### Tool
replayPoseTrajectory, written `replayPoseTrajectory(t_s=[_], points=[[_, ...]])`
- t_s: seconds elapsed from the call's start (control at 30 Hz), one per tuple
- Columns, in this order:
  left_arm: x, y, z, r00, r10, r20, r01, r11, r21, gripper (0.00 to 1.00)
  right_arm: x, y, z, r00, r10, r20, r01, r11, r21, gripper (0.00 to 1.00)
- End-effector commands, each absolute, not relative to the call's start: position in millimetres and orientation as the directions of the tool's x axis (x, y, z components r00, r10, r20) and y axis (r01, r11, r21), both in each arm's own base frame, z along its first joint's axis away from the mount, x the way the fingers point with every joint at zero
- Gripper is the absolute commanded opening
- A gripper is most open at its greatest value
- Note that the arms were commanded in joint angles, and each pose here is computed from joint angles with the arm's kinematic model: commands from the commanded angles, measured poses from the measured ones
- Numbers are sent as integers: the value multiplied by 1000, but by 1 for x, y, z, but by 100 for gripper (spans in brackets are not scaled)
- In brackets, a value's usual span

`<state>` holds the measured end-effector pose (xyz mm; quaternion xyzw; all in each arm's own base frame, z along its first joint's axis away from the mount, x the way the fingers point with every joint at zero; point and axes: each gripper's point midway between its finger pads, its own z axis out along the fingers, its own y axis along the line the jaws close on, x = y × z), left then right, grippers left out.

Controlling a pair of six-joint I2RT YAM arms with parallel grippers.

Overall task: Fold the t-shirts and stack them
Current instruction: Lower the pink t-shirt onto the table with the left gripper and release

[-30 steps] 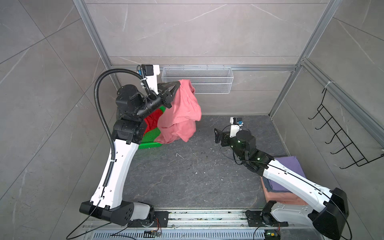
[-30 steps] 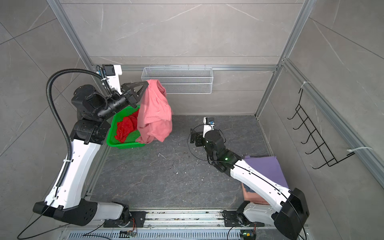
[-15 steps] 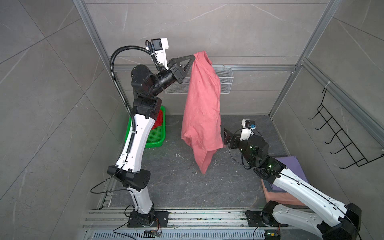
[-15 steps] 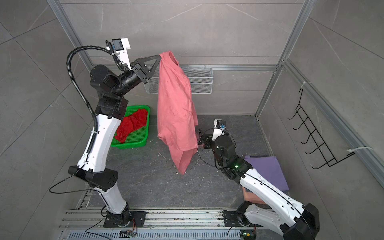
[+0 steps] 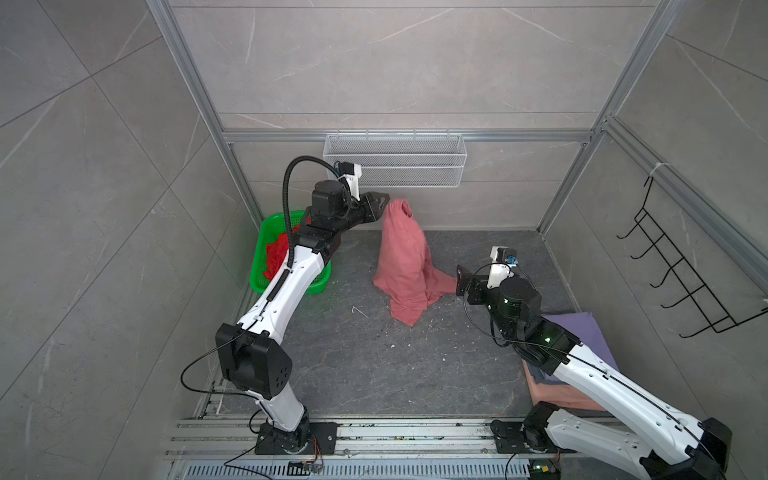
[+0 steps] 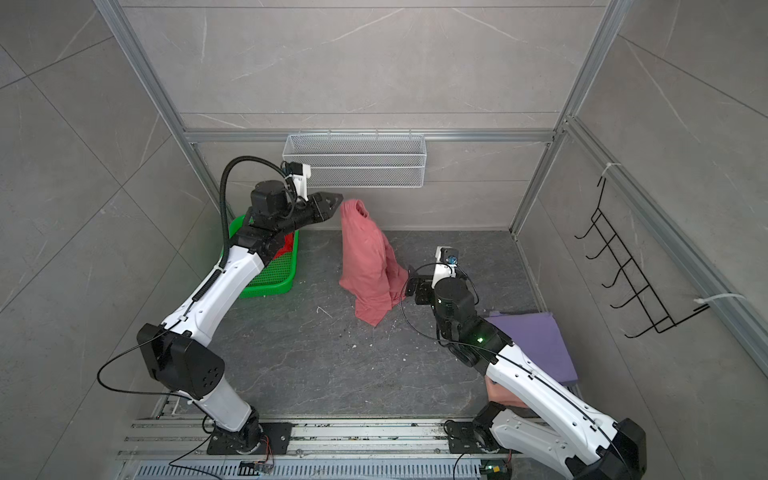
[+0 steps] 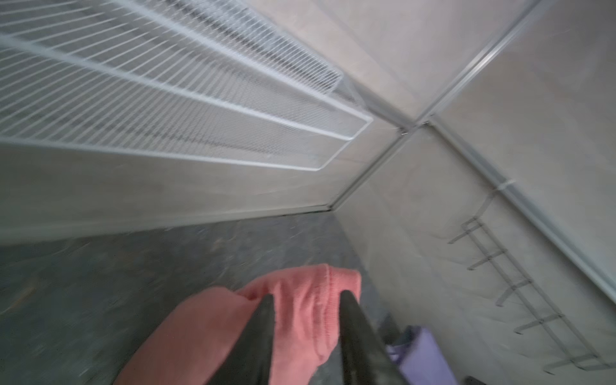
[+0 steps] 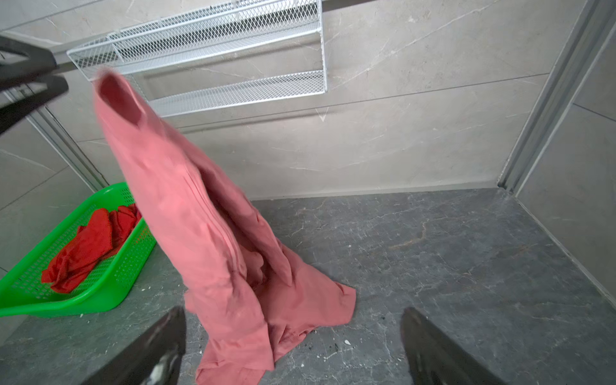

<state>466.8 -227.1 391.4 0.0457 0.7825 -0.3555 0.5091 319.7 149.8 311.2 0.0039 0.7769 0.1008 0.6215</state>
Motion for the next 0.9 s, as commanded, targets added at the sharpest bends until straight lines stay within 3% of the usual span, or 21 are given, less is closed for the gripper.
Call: replayPoseTrajectory(t_s=[0.0, 0.07, 0.13, 0.43, 0.7, 0.87], points=[[457, -140, 385, -389, -177, -904, 108, 966, -236, 67, 321, 145, 291, -275, 118, -954, -84, 986, 146, 100], [451, -126, 365, -437, -138, -889, 43, 984, -174, 70, 322, 147, 283, -300, 117, -947, -80, 986, 148, 100], [442, -133, 347, -484, -114, -868, 76, 982, -172, 70, 324, 148, 275, -322, 116, -940, -71, 987, 146, 100], [398, -243, 227, -711, 39, -702, 282, 930, -234, 70, 348, 146, 220, -450, 142, -881, 7, 988, 155, 100], [391, -312, 146, -787, 73, -613, 233, 955, -186, 71, 378, 129, 150, -581, 317, -750, 105, 943, 317, 100], [402, -327, 108, -811, 43, -583, 144, 981, -128, 70, 390, 125, 117, -627, 409, -663, 142, 897, 419, 100]])
